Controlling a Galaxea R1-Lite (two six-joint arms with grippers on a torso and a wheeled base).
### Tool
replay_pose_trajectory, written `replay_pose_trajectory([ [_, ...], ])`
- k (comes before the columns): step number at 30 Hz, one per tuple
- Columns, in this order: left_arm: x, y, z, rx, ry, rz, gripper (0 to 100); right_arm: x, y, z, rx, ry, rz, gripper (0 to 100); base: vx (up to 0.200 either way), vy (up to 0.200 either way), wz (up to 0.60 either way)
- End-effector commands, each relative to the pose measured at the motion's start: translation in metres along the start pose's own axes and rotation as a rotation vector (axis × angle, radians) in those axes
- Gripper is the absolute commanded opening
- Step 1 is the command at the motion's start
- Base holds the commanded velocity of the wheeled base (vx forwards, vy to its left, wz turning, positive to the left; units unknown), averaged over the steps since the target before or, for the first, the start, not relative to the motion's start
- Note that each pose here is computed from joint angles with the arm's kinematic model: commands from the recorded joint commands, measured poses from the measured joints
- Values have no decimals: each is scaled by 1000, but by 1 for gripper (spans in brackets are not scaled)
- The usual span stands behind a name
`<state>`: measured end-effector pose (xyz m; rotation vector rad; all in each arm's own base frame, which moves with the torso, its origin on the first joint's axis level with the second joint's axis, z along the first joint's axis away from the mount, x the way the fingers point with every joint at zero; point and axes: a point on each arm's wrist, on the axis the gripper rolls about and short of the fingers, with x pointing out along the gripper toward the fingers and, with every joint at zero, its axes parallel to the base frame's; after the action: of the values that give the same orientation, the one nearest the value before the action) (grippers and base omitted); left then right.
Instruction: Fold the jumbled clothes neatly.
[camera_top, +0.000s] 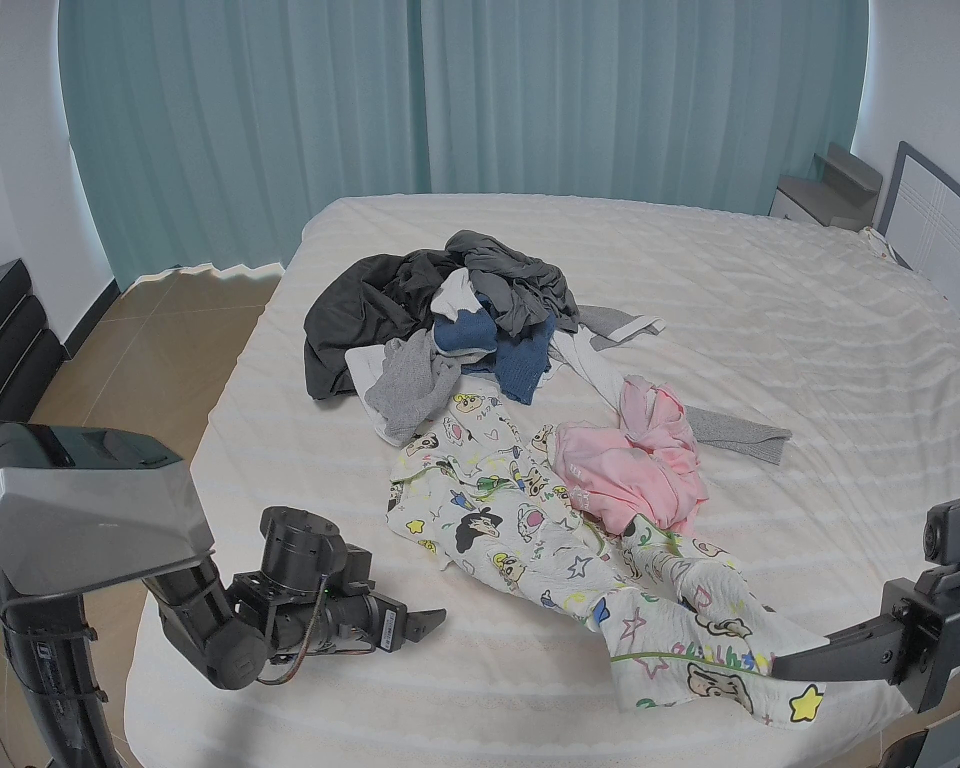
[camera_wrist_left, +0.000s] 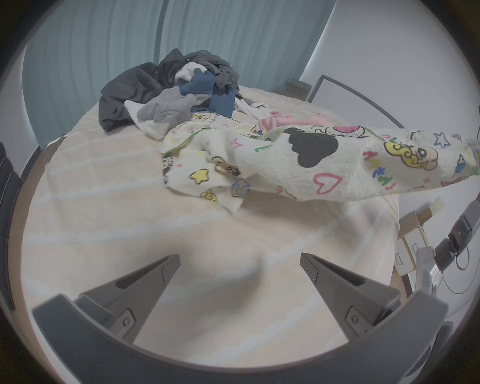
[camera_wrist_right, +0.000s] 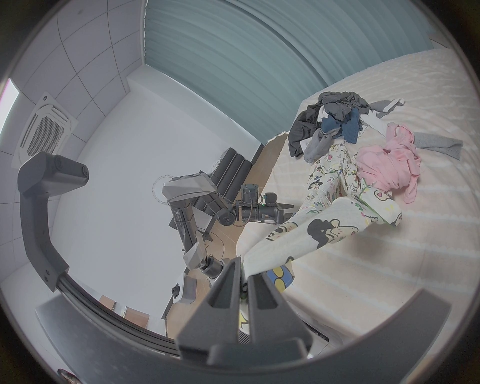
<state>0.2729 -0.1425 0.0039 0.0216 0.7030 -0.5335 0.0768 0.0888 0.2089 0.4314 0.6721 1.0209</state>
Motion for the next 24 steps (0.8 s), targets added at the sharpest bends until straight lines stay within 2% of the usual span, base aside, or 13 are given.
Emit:
replay_pose_trajectory([
  [1,14,-15,4,22,-17,-29,100,-1,1,1,-2,-10,4,0,0,0,0],
  [8,29,-19,9,34,-44,-28,100,0,1,3,-3,-12,5,0,0,0,0],
  [12,43,-17,10,39,-56,28,100,0,1,3,-3,-14,5,0,0,0,0],
  [17,61,-12,19,106,-118,75,100,0,1,3,0,-12,4,0,0,0,0],
  [24,71,-11,15,165,-115,71,100,0,0,3,3,-18,-3,0,0,0,0],
])
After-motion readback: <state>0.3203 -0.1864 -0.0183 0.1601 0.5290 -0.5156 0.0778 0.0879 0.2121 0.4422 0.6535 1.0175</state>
